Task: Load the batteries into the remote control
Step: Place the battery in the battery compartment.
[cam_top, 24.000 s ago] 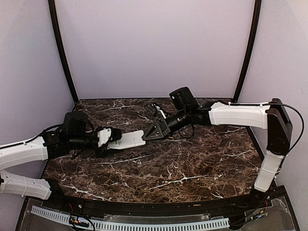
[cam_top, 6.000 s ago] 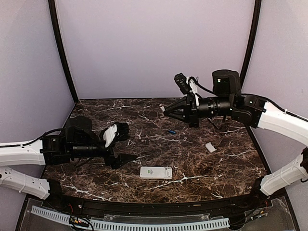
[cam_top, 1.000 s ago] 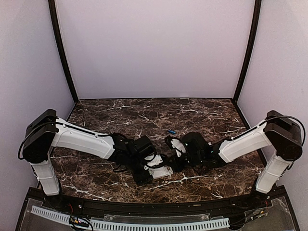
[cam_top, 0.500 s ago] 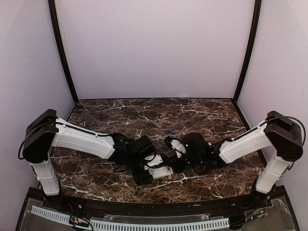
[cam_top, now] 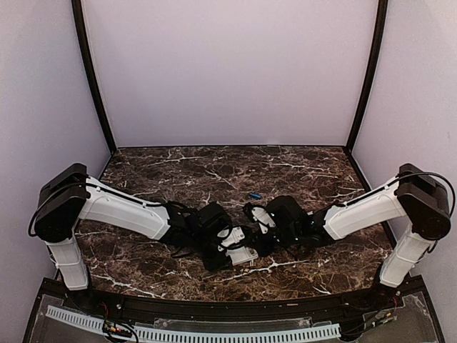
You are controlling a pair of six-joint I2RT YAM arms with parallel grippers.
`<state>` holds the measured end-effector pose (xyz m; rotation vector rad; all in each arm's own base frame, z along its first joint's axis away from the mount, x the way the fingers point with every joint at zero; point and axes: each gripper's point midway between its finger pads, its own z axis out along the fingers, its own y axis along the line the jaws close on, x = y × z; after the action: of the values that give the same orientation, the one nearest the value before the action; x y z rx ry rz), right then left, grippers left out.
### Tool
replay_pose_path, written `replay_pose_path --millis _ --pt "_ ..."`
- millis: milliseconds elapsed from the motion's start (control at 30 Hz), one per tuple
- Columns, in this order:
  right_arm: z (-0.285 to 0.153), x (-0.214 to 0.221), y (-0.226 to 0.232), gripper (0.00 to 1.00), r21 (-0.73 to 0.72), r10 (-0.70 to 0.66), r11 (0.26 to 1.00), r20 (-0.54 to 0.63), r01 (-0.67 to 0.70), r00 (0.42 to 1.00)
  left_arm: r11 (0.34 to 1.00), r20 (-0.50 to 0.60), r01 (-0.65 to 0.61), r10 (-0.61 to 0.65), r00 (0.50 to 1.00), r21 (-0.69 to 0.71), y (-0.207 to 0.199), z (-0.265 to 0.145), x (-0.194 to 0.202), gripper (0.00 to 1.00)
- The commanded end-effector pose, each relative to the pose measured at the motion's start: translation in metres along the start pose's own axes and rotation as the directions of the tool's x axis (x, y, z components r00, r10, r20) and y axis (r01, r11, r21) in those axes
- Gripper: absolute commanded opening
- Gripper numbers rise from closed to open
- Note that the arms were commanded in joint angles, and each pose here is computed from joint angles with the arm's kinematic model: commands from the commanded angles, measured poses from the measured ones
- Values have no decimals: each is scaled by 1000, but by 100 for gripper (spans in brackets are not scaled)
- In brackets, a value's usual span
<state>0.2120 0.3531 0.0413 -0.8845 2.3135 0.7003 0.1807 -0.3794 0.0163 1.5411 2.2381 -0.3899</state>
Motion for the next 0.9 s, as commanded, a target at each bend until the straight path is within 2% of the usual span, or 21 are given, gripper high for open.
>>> replay_pose_path --millis 0,200,367,633,867 --pt "1 33 -16 0 77 17 997 -133 -7 991 999 -178 24 -16 984 39 -11 22 64 50" --pt "-2 40 -21 0 101 23 995 -155 -7 988 998 -178 25 -16 984 49 -13 23 68 48" --pt "-4 54 -26 0 127 48 992 -198 -23 979 998 -179 26 -17 984 48 -13 23 68 41" --pt "-7 66 -30 0 146 69 989 -227 -36 972 999 -178 27 -18 984 46 -13 23 68 35" --pt "-10 75 -36 0 173 81 984 -242 -39 967 999 -178 29 -21 984 39 -11 23 68 25"
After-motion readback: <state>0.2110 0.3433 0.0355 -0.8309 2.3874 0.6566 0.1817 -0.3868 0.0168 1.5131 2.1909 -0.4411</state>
